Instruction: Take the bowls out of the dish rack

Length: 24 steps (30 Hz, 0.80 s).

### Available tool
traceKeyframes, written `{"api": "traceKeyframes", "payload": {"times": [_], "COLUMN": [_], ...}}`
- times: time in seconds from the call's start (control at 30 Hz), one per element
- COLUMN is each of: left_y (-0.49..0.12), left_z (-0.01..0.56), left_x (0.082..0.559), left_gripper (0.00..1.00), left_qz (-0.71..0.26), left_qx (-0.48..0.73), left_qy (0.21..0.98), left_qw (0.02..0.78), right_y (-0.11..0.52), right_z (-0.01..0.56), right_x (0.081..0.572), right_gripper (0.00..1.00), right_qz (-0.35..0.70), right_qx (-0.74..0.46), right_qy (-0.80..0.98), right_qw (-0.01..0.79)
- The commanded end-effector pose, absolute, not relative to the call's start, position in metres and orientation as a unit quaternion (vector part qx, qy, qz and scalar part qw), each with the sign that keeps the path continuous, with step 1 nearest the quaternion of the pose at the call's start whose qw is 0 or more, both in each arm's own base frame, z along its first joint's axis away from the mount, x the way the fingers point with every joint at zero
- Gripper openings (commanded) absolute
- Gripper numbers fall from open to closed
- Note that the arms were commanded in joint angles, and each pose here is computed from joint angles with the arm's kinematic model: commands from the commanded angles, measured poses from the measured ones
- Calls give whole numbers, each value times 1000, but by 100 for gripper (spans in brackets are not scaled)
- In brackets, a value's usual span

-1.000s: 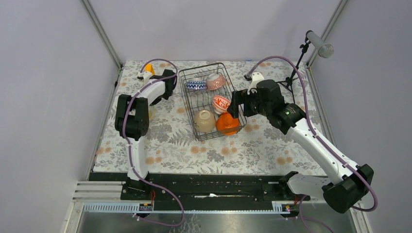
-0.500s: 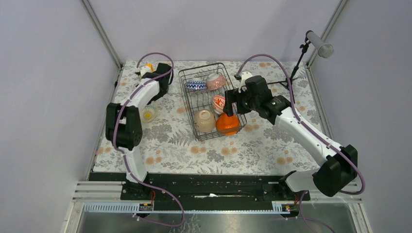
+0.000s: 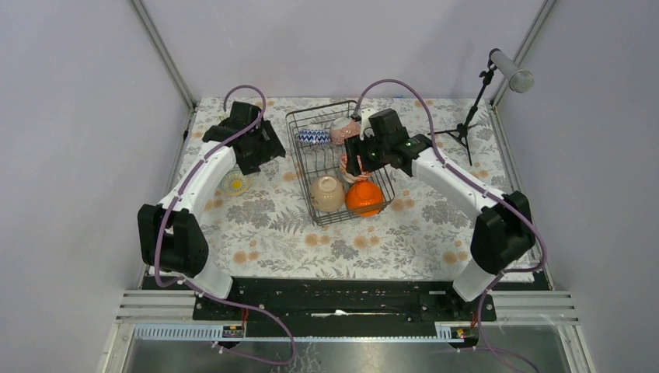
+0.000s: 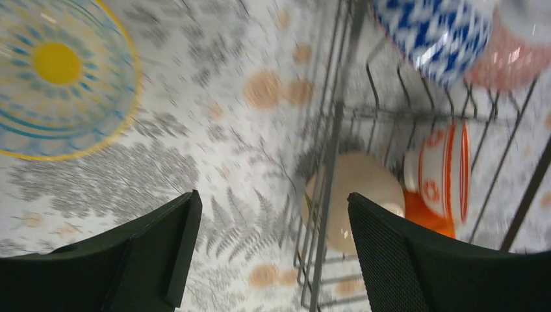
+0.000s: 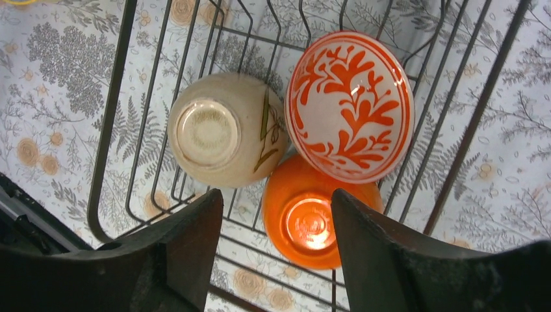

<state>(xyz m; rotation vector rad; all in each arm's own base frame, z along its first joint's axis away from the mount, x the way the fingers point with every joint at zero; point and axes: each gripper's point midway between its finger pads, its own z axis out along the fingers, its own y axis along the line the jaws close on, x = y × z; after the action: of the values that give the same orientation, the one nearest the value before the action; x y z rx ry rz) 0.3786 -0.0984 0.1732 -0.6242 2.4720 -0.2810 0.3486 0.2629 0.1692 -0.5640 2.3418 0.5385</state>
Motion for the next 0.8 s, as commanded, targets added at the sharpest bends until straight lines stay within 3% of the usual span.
{"api": "traceKeyframes", "payload": {"times": [0.0,0.2,0.47,0.5,0.6,0.77], "left_y": [-142,-151,-164,-163,-164,-165], "left_z": [177,196,200,200,203,206], "left_x": [354,346,336,336,336,338], "left_gripper": [88,88,87,87,87,87], "left_qz": [-230,-274,-319,-318,-319,-320], "left_qx": [-175,-139,-121,-120,-108,-102], "left_qy": [926,911,899,899,899,898], "left_qw": [241,275,274,277,281,285], "right_y": [282,299,308,307,307,304], "right_z": [178,147,128,126,124,123], "right_x": [370,389,401,402,404,406], "right_gripper": [66,54,53,51,31,19], "right_qz": [219,223,221,219,214,203], "right_qx": [-242,-248,-252,-252,-256,-258], "right_qy": [878,884,889,890,891,893], "right_qw": [351,327,312,311,308,308]}}
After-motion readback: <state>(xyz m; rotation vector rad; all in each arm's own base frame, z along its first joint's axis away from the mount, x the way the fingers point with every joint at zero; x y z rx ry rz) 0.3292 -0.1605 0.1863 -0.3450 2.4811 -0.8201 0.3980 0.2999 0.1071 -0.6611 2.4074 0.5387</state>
